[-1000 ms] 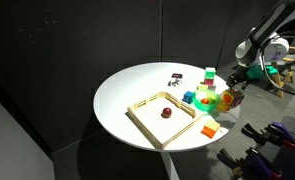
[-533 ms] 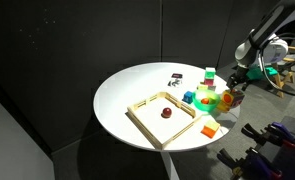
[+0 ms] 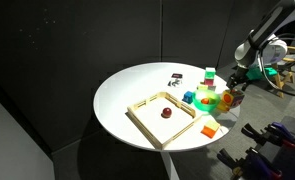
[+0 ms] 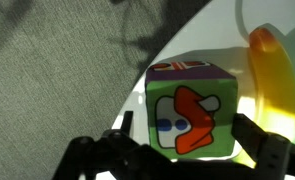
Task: Put the soft orange block on the tray
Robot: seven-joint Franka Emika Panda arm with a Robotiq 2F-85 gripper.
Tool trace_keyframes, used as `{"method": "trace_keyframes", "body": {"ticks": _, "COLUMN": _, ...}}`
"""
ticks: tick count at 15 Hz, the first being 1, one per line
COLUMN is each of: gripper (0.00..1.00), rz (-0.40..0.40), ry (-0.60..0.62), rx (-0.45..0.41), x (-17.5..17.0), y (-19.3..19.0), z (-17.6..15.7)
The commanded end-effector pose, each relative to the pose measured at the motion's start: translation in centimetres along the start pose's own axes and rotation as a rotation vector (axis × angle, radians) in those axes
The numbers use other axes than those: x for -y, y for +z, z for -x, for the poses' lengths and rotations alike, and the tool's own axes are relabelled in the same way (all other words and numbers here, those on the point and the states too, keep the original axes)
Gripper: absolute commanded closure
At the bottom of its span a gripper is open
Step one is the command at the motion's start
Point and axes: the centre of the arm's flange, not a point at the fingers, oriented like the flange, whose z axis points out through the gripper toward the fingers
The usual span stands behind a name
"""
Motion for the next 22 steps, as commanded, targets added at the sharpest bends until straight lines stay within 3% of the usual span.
{"method": "trace_keyframes", "body": {"ticks": 1, "gripper": 0.0, "rz": 0.003, "ry": -0.015, "rx": -0.01, "x": -0.6, "y": 0.4, "z": -0.6}}
{"method": "trace_keyframes", "body": {"ticks": 8, "gripper": 0.0, "rz": 0.006, "ry": -0.014, "rx": -0.003, "x": -0.6, "y": 0.8, "z": -0.7}}
{"method": "trace_keyframes", "body": {"ticks": 9, "gripper": 0.16, "rz": 0.005, "ry": -0.015, "rx": -0.002, "x": -0.6, "y": 0.9, "z": -0.7}}
{"method": "trace_keyframes", "body": {"ticks": 10, "gripper": 0.25, "rz": 0.005, "ry": -0.014, "rx": -0.002, "x": -0.6, "y": 0.8, "z": -0.7}}
{"method": "trace_keyframes", "body": {"ticks": 14, "gripper": 0.57, "rz": 0.005, "ry": -0.016, "rx": -0.004, "x": -0.6, "y": 0.7, "z": -0.7}}
{"method": "trace_keyframes", "body": {"ticks": 19, "gripper": 0.87, "rz": 0.01, "ry": -0.004, "rx": -0.007, "x": -0.4, "y": -0.7, "z": -0.6}}
{"method": "trace_keyframes", "body": {"ticks": 22, "gripper": 0.93, "rz": 0.021, "ry": -0.007, "rx": 0.0, "x": -0.3, "y": -1.5, "z": -0.4}}
